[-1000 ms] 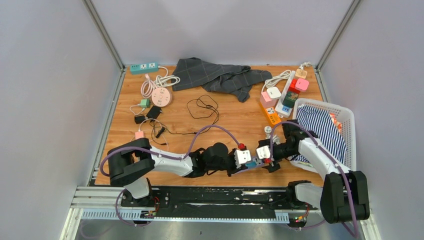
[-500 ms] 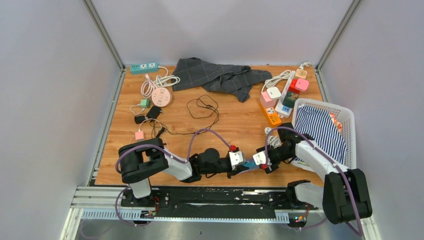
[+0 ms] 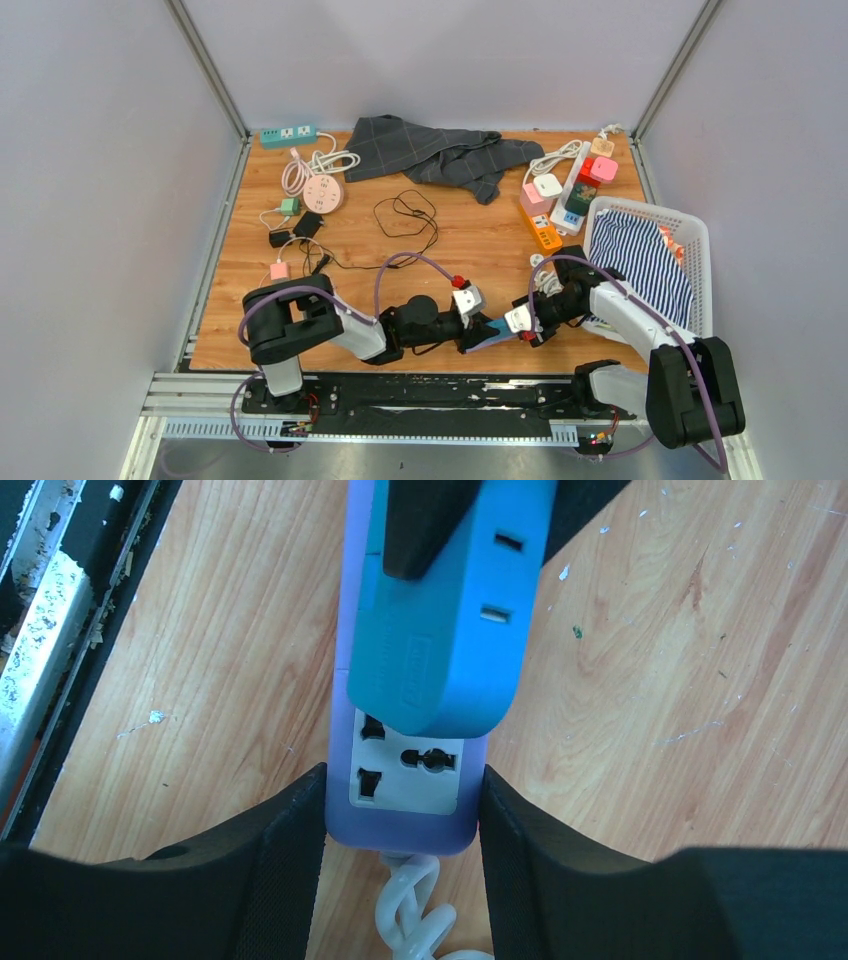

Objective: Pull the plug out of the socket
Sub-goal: Remove the plug from the socket.

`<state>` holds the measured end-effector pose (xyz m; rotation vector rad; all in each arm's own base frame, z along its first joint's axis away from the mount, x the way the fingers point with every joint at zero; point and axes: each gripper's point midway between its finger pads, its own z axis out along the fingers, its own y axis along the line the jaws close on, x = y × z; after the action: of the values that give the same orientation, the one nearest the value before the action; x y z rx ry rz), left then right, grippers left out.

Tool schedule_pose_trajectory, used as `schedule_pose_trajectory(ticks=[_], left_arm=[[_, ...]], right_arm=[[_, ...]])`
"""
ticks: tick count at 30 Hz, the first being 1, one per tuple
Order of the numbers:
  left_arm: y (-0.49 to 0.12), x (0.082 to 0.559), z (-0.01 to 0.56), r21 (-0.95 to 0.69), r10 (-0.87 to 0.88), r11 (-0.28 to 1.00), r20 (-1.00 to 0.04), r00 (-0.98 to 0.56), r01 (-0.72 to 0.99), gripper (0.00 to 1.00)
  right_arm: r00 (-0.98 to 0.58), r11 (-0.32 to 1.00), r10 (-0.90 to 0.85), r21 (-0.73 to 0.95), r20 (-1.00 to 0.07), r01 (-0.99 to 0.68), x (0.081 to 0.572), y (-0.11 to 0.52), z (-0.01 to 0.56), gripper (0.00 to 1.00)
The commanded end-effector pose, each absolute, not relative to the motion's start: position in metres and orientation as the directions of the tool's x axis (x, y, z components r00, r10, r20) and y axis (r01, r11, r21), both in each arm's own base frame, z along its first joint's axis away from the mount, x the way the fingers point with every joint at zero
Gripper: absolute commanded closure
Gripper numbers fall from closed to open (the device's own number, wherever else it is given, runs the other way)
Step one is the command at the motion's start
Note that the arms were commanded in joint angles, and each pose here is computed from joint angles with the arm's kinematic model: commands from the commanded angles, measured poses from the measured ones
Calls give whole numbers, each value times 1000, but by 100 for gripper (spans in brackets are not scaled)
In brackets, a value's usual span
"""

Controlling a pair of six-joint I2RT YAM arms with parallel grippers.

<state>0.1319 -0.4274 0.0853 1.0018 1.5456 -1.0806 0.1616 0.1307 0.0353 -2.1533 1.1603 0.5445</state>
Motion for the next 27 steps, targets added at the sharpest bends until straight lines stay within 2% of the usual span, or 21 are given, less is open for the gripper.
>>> schedule_pose_trajectory(ticks=[1,7,10,15,17,21,23,27], left_arm=[[-421,145,78,-275,28,320,-954,-299,907,100],[-421,127,89,-51,35,231,-998,-60,972,100],[-423,122,86,-6,56,221,-998,-19,975,100],[-421,128,85,-92,39,273,-994,-106,958,100],[-418,139,87,-216,-4,313,-974,-226,925,100],[-416,147,97,-450,-110,238,-893,-437,861,100],[-415,145,99,-455,-120,214,-890,-439,864,100],[-408,147,91,-307,-68,285,-951,-301,908,100]], right_arm=[[517,-461,-591,-267,-619,-846,143,127,26,61],[521,-466,-594,-265,-614,-844,143,126,25,67],[521,-470,-595,-261,-612,-843,142,125,24,69],[522,-470,-597,-261,-609,-843,142,125,24,73],[523,-471,-597,-261,-608,-842,142,125,24,76],[523,-473,-598,-259,-607,-842,141,124,24,80],[524,-473,-598,-260,-607,-842,142,124,24,81],[523,-475,-599,-257,-606,-842,141,124,24,83]])
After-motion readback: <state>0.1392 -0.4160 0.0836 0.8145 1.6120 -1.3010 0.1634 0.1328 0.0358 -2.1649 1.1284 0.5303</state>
